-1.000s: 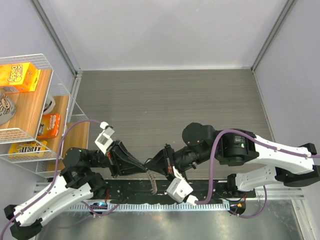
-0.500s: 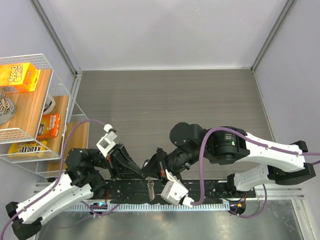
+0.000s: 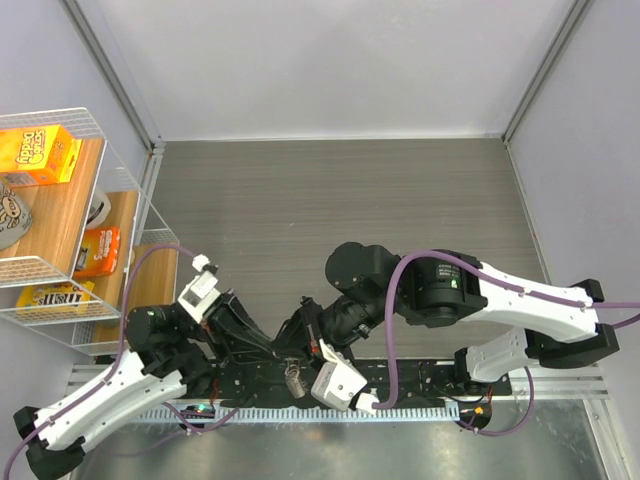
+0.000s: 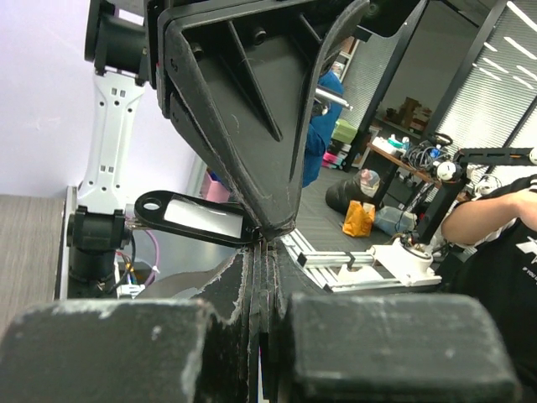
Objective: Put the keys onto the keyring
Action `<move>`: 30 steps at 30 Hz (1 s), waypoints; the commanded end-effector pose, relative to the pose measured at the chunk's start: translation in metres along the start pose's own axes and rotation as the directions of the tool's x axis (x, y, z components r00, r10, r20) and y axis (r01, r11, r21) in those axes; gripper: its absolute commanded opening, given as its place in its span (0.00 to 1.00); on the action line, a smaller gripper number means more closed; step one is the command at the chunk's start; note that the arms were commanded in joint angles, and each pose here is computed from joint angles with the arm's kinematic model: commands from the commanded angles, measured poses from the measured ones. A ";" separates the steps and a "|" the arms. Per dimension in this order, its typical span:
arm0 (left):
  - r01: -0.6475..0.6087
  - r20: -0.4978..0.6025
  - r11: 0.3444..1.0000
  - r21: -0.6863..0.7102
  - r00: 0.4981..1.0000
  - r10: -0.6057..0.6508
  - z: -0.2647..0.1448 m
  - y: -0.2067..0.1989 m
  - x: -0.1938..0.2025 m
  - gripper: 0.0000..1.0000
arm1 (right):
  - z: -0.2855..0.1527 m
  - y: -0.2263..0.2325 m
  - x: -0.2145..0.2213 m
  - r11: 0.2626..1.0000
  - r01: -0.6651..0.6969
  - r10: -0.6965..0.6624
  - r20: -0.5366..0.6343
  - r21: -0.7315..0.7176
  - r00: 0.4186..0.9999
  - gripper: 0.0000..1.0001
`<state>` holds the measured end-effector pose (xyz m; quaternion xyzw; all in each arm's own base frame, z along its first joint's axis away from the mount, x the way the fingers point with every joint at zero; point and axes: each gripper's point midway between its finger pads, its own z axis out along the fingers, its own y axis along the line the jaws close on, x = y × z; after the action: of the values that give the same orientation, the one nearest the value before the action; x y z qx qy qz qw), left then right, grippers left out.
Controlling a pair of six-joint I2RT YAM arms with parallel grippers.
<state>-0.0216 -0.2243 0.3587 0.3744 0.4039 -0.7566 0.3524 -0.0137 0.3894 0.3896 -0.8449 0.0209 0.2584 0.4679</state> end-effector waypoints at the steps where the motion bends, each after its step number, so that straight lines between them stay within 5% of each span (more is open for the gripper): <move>1: -0.138 0.078 0.989 0.051 0.988 0.134 -0.002 -0.017 -0.015 0.00 | 0.000 -0.036 -0.002 0.992 0.072 -0.071 -0.010 0.101 0.997 0.13; 14: -0.210 0.133 0.977 0.031 0.970 0.204 -0.006 -0.020 -0.022 0.00 | 0.001 -0.045 -0.001 0.989 0.083 -0.081 -0.023 0.119 0.996 0.30; 30: -0.268 0.219 0.963 -0.009 0.939 0.263 -0.012 -0.023 -0.035 0.00 | -0.008 -0.041 0.002 0.989 0.099 -0.092 -0.062 0.114 0.994 0.32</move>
<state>-0.0166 -0.2092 0.3697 0.3521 0.3504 -0.7438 0.4472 -0.0064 0.4086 0.4059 -0.8327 0.0087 0.2347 0.5014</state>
